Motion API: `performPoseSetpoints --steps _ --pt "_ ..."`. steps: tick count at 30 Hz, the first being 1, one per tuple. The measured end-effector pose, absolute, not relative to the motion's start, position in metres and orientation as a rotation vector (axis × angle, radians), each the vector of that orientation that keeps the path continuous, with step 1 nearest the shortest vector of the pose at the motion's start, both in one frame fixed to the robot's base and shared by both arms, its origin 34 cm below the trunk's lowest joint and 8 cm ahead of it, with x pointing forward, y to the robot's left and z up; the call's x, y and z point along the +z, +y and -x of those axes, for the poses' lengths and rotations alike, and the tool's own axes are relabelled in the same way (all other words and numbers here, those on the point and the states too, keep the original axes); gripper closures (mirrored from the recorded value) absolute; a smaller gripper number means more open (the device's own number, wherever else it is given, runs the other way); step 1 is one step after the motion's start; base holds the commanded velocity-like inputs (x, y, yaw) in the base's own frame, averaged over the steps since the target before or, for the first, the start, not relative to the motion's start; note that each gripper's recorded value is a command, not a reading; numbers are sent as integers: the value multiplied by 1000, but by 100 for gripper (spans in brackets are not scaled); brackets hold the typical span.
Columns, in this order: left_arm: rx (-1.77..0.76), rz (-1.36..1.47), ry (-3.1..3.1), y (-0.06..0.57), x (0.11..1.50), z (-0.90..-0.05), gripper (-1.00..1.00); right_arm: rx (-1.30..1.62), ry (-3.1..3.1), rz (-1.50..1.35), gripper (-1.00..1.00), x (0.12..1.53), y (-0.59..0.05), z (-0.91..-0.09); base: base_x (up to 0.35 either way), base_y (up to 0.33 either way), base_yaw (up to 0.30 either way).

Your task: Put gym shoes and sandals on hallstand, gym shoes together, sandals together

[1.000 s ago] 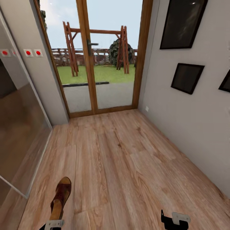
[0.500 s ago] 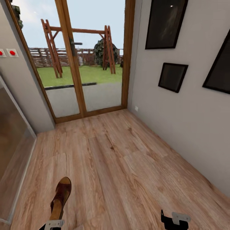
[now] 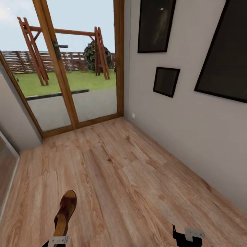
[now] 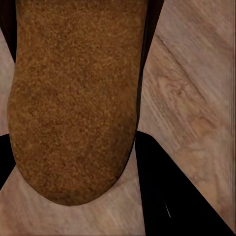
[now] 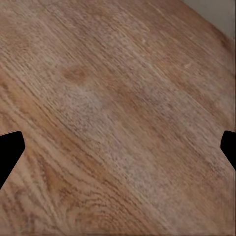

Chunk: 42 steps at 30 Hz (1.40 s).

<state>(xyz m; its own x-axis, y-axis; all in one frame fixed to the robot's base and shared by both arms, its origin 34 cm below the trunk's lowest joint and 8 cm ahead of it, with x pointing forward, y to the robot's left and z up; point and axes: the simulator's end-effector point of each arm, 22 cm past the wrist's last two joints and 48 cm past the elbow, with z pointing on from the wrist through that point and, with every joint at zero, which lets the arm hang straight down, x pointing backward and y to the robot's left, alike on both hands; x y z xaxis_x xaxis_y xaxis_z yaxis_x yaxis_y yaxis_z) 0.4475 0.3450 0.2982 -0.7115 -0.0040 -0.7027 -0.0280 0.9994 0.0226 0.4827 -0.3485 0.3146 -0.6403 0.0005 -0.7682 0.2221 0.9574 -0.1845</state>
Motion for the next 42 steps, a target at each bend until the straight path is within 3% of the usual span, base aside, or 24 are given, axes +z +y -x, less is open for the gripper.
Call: performPoseSetpoints --steps 42 --pt "41 23 2364 345 298 -447 100 -331 2246 -156 -100 315 -349 -483 0 0 -268"
